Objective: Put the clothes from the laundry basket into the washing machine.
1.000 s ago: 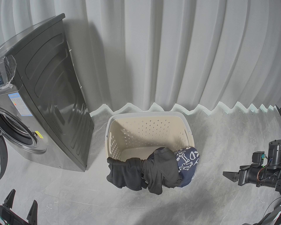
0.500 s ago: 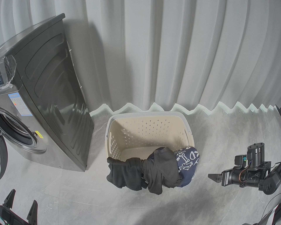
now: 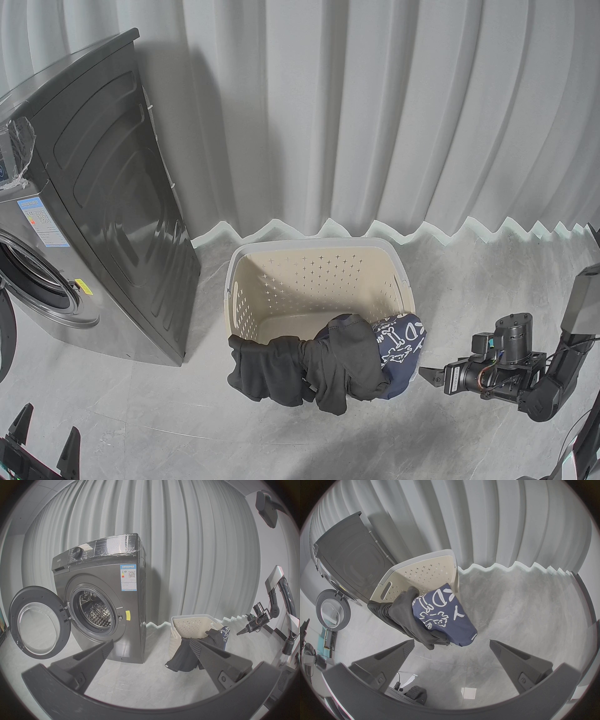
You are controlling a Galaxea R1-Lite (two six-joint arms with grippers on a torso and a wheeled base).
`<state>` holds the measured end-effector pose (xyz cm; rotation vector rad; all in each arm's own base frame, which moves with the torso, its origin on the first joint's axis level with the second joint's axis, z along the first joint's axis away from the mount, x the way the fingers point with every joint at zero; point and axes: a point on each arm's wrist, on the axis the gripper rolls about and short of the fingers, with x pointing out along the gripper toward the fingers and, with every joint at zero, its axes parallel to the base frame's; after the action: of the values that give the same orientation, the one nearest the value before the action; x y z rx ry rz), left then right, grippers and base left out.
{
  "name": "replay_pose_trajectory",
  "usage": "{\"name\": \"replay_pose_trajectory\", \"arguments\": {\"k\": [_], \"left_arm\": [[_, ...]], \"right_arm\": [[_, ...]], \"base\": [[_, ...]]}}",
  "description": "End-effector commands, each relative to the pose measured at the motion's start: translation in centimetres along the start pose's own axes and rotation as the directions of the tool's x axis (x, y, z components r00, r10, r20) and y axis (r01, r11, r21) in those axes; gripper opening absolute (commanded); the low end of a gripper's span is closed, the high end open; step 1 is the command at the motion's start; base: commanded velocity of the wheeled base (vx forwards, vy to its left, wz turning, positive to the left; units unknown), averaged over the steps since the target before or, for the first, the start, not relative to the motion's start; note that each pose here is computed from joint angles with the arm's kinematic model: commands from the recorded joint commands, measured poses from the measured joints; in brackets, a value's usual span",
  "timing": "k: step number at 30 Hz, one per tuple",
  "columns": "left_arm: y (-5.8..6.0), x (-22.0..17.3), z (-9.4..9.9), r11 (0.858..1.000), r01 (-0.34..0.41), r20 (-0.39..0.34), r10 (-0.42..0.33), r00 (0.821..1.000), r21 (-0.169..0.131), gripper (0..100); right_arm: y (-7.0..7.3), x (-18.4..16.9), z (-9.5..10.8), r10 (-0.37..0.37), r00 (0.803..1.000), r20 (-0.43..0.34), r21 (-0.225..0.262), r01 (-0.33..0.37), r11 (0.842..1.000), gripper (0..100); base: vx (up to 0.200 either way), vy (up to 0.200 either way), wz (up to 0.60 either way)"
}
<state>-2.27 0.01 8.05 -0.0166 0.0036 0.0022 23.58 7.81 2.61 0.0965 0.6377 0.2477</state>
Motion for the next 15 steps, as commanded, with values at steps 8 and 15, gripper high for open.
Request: {"name": "replay_pose_trajectory", "arguments": {"k": [8,15], "left_arm": [[0.0,0.0,-0.5,1.000,0.001,0.001,-0.001,1.000,0.000,100],[0.0,0.0,-0.5,1.000,0.001,0.001,-0.001,1.000,0.000,100]], "right_arm": [[1.0,3.9,-1.5,0.032,0.999,-0.022,-0.027,-0.032,0.999,100],[1.7,5.4,-0.7,0.055,0.998,0.022,-0.036,-0.054,0.998,0]], "base": [[0.000,0.000,0.00],[0.000,0.000,0.00]]}}
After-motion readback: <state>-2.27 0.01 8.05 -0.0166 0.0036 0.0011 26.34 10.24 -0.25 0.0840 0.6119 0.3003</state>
